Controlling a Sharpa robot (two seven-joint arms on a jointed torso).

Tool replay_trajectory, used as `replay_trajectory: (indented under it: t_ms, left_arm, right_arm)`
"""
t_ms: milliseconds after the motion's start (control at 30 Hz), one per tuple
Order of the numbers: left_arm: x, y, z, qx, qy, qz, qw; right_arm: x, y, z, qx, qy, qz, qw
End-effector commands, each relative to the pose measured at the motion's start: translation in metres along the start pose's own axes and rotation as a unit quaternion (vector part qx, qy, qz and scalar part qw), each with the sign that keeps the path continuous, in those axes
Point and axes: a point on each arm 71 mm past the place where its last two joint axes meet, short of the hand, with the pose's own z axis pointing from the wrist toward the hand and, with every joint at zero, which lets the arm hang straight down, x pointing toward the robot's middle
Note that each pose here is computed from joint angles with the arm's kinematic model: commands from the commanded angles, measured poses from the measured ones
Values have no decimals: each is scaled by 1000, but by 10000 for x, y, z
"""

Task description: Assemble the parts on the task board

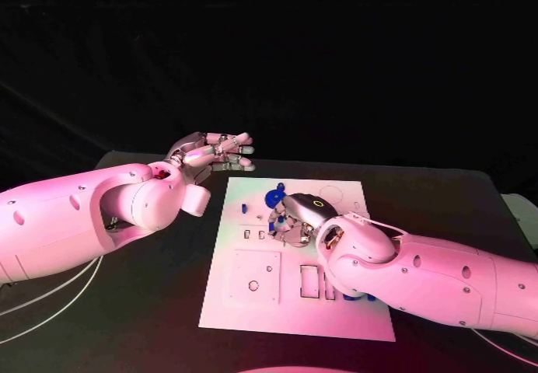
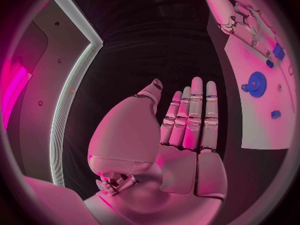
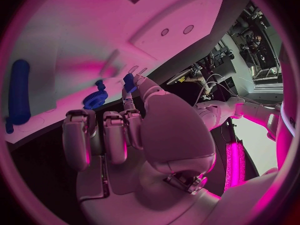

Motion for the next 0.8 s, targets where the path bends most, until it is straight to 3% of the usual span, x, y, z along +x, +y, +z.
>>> replay_trajectory:
  t_ms: [33, 800]
  left_arm:
    - [28, -7, 2, 2, 11, -2, 1000]
    - [29, -7, 0, 2, 12, -2, 1000]
  right_arm:
    - [27, 4, 7, 1, 9, -15, 1000]
    - [109, 28, 35, 0, 17, -22, 1000]
